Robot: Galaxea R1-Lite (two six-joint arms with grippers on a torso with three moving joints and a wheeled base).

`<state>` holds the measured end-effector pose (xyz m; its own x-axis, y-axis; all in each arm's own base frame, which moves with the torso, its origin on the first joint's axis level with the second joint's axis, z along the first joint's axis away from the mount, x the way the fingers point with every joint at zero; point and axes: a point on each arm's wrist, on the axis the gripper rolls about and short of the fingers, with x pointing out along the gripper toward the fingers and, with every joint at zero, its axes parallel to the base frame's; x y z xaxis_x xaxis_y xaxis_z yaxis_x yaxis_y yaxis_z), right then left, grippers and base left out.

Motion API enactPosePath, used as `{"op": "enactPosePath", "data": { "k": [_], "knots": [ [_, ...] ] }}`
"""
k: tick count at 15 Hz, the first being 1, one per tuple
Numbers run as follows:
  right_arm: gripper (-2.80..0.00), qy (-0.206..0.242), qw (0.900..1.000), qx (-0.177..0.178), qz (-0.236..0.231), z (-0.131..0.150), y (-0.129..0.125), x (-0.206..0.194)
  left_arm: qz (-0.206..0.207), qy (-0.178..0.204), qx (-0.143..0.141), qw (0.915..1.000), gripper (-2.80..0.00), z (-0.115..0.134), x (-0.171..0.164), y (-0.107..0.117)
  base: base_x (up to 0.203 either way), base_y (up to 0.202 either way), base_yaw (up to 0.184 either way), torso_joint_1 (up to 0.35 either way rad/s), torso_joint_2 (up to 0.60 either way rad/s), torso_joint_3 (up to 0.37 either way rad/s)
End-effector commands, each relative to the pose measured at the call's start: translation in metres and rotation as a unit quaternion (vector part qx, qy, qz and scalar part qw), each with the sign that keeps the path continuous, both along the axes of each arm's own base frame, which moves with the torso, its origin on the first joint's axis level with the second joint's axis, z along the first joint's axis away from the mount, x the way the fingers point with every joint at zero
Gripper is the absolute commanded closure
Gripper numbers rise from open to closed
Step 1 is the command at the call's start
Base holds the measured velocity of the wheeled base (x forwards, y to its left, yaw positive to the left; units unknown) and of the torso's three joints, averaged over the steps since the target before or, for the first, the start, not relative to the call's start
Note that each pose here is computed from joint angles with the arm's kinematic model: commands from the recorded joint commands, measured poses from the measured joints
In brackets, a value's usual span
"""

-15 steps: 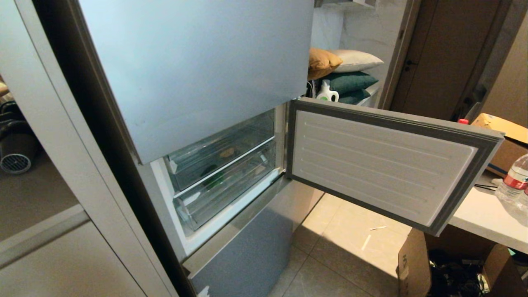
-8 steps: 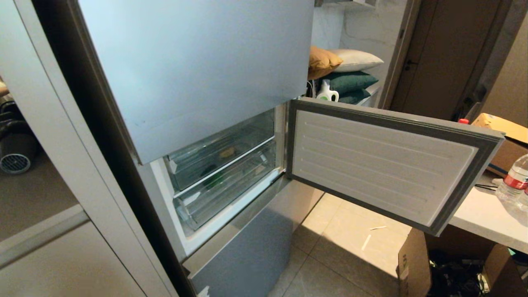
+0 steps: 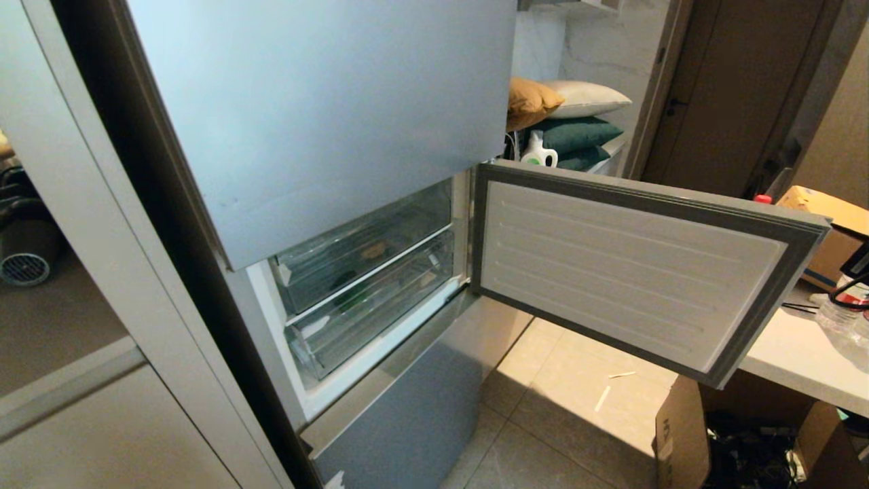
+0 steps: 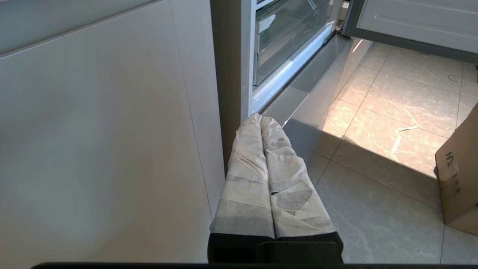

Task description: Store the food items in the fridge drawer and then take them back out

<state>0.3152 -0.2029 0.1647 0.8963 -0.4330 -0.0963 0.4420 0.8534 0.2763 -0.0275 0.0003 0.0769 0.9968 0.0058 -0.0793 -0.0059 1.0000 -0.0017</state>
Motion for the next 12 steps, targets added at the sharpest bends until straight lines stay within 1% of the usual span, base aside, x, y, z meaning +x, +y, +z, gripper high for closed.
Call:
{"op": "enactPosePath", "data": {
  "k": [1,4,6,8,12],
  "knots": [
    [0.0,-0.005,1.0,-0.006,0.002,0.001,-0.002,0.005,0.0,0.0,0.0,1.0,0.0,0.0,0.0,0.0,0.0,0.0,0.0,0.0,0.0,0.0],
    [0.0,-0.01,1.0,-0.015,0.004,0.002,-0.008,0.013,0.0,0.0,0.0,1.0,0.0,0.0,0.0,0.0,0.0,0.0,0.0,0.0,0.0,0.0],
    [0.0,-0.009,0.999,-0.025,0.019,0.001,-0.01,0.018,-0.001,0.0,0.0,1.0,0.0,0.0,0.0,0.0,0.0,0.0,0.0,0.0,0.0,0.0],
    [0.0,-0.01,0.999,-0.032,0.023,0.0,-0.015,0.025,0.0,0.0,0.0,1.0,0.0,0.0,0.0,0.0,0.0,0.0,0.0,0.0,0.0,0.0],
    [0.0,-0.011,0.997,-0.027,0.072,-0.005,-0.016,0.029,0.0,0.0,0.0,1.0,0.0,0.0,0.0,0.0,0.0,0.0,0.0,0.0,0.0,0.0]
  ]
}}
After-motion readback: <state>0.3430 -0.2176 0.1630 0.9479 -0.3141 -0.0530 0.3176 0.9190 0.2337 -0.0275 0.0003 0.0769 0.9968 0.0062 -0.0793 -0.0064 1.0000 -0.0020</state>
